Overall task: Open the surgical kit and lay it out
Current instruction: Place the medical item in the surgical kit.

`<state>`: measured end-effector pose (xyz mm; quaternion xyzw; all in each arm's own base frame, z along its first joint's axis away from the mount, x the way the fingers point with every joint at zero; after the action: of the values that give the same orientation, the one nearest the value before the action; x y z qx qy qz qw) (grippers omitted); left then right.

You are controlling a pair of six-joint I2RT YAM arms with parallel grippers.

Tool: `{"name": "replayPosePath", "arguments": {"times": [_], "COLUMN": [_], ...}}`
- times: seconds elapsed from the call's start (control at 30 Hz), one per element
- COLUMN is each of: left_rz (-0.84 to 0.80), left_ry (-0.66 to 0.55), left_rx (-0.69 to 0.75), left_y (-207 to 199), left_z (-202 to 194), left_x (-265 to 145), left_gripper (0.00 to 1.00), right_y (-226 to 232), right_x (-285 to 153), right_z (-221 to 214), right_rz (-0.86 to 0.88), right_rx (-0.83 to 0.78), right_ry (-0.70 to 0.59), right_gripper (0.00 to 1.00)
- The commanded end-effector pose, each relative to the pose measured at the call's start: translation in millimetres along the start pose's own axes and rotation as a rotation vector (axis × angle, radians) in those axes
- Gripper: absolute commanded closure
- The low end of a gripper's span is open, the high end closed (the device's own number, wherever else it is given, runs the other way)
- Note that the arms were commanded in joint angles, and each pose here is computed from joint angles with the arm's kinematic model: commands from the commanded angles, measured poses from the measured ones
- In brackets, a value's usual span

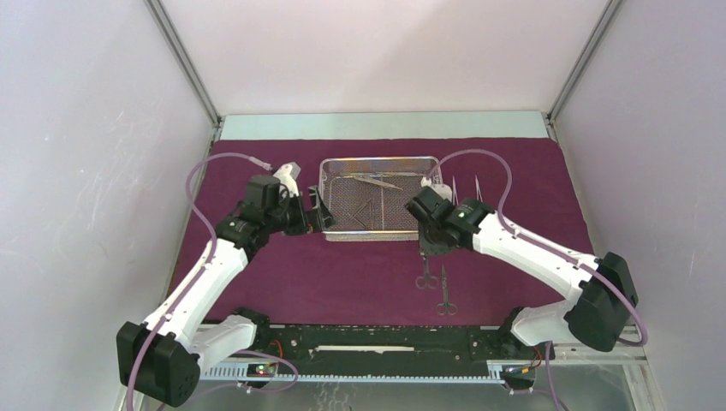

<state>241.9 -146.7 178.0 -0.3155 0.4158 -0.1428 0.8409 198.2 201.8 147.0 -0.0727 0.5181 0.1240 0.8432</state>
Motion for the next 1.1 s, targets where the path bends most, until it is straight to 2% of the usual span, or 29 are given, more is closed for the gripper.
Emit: {"name": "replayPosePath", "arguments": {"times": [0.0, 0.2, 0.63, 1.07], "left_rz": [-0.013, -0.013, 0.004, 0.012], "left_ry": [0.018, 0.025, 0.013, 0.019], "left_rx": [-0.011, -0.015, -0.010, -0.010], "left_y": [3, 4, 6, 7], "left_z": [-5, -6, -4, -5], "left_x": [4, 6, 5, 6], "left_gripper": [0.00, 0.00, 0.00, 0.00], "right_y": [8, 14, 31, 28], "right_x": [-5, 7, 64, 78], "right_z": [-12, -32, -62, -70], "right_rz": [0.006, 0.003, 0.001, -0.028], "right_rx": [0.070, 0.079, 0.067, 0.059], "right_ry": [-0.037, -0.024, 0.034, 0.047], "right_gripper": [0.94, 0.94, 0.95, 0.94]}}
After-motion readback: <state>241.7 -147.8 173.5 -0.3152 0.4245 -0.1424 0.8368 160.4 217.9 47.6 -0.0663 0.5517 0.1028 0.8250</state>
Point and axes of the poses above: each gripper's point midway between its finger pads, its own x axis out along the fingers, its own y axis along the line the jaws close on, z = x × y, the point moved 2 cm from there along -x, back along the fingers, and after that the axes turned 15 degrees about -x, right-handed, at the moved point
